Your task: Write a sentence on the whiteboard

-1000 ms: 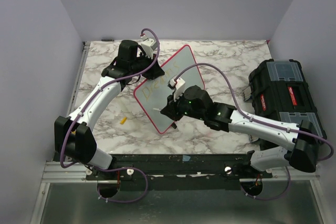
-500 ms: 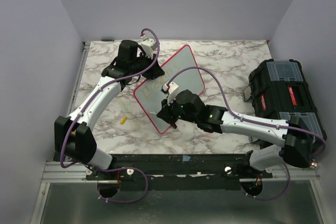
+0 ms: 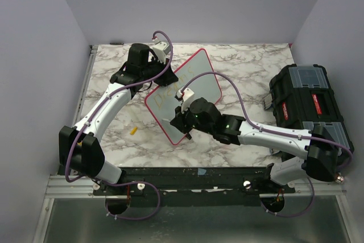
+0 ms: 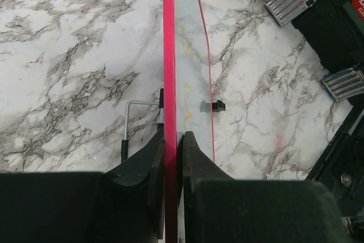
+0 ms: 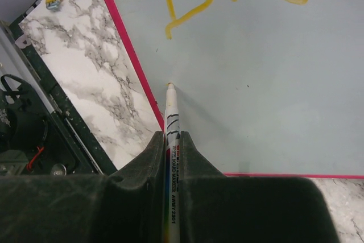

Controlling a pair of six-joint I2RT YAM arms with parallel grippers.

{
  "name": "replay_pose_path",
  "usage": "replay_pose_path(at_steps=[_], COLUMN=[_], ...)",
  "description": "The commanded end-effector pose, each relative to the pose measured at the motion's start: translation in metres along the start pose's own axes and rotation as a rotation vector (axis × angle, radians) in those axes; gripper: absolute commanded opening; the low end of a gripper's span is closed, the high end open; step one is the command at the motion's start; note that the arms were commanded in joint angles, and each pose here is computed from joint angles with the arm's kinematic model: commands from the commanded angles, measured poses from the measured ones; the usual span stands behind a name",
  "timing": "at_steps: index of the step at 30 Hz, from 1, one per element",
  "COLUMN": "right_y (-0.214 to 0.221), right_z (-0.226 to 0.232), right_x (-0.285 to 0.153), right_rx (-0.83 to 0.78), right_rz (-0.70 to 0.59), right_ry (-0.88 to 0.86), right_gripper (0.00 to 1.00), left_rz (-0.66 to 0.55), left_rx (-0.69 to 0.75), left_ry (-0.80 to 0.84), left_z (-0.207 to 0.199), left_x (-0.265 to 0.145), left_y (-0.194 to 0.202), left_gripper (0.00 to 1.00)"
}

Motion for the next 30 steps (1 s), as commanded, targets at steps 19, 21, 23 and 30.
replay_pose_path(at_steps=[19, 21, 23, 30], right_y=[-0.020, -0.023, -0.026, -0.037], right_z=[-0.015, -0.015, -0.013, -0.004], right_x=[-0.009, -0.013, -0.016, -0.017], right_rx=[0.007, 0.008, 0.010, 0.011], right_rz=[-0.059, -0.068, -0.076, -0.109], right_ry=[0.167, 0.162, 0.149, 0.066], right_gripper=[0.01, 0.01, 0.01, 0.01], left_rz=[0.096, 0.098, 0.097, 0.096], left_rx=[0.087, 0.086, 0.087, 0.088], left_ry=[-0.052, -0.053, -0.053, -0.053], left_z=[0.015, 0.015, 0.015, 0.015], left_x=[0.006, 0.006, 0.006, 0.006], left_y=[0.028, 0.028, 0.028, 0.028], left_gripper=[0.00, 0.00, 0.00, 0.00])
Point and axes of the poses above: each gripper's point midway between its finger pads, its own x axis out along the fingers, its own z axis along the line the jaws close on, y = z × x, the point moved 7 cm from there along -x, back along the fingers, and after that the axes turned 8 degrees about -x, right-handed, at the moved point
